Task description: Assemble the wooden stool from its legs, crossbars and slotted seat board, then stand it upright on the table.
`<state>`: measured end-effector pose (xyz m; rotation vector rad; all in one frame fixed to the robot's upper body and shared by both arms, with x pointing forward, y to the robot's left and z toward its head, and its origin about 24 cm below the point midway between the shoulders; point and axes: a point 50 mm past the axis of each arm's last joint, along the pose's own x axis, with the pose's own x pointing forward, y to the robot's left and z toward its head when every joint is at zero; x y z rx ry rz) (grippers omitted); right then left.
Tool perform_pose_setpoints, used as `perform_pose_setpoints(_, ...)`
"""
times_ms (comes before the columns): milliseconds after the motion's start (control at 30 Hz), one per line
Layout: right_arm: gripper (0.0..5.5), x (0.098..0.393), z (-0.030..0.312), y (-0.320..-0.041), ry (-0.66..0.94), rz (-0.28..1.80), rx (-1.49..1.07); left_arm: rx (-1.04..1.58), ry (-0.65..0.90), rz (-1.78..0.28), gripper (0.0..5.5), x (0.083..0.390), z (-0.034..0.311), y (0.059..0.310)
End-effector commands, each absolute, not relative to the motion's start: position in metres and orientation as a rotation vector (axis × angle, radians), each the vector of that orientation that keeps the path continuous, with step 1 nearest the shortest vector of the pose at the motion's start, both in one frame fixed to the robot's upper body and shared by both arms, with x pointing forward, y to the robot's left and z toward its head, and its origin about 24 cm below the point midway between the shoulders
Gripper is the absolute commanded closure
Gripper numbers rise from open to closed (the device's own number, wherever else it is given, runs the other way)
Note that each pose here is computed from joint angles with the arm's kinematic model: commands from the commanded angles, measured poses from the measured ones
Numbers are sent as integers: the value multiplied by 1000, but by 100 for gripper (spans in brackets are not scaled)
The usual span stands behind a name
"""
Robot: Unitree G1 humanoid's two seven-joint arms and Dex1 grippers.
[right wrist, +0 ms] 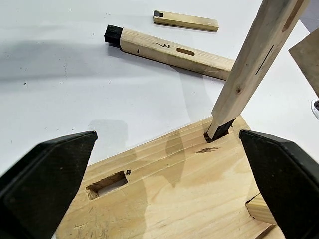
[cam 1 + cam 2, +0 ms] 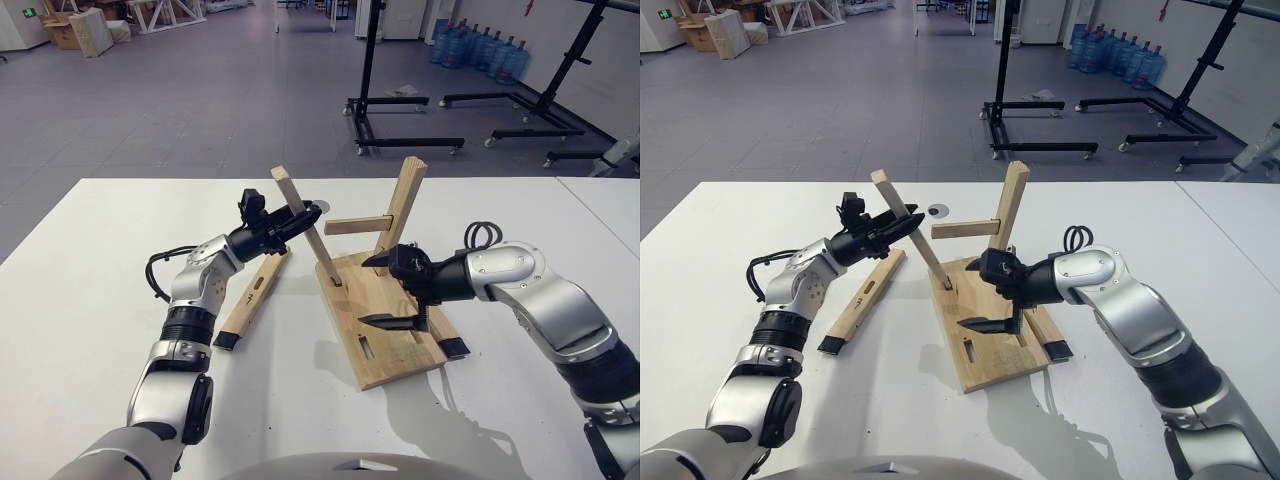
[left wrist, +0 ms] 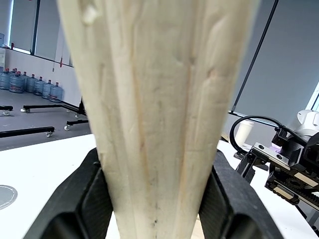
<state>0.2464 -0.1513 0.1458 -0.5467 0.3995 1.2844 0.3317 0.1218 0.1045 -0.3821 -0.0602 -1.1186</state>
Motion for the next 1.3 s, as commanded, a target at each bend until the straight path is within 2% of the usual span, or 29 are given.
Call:
perform_pose_setpoints(33,25,246,150,-148,381,1294,-549,-365,-50,-1137,344,331,105,118)
perform_pose_setpoints(500,25,246,150,-147,382,1294,-544,-344,-61,-1116,344,337,112,130)
perform_pose_setpoints(933,25,245,150,-147,386,1297,-543,-372,-37,-1143,344,332,105,122)
perform_pose_setpoints(1300,25,245,150,-147,387,1298,-540,-345,-24,-1139,344,331,102,127)
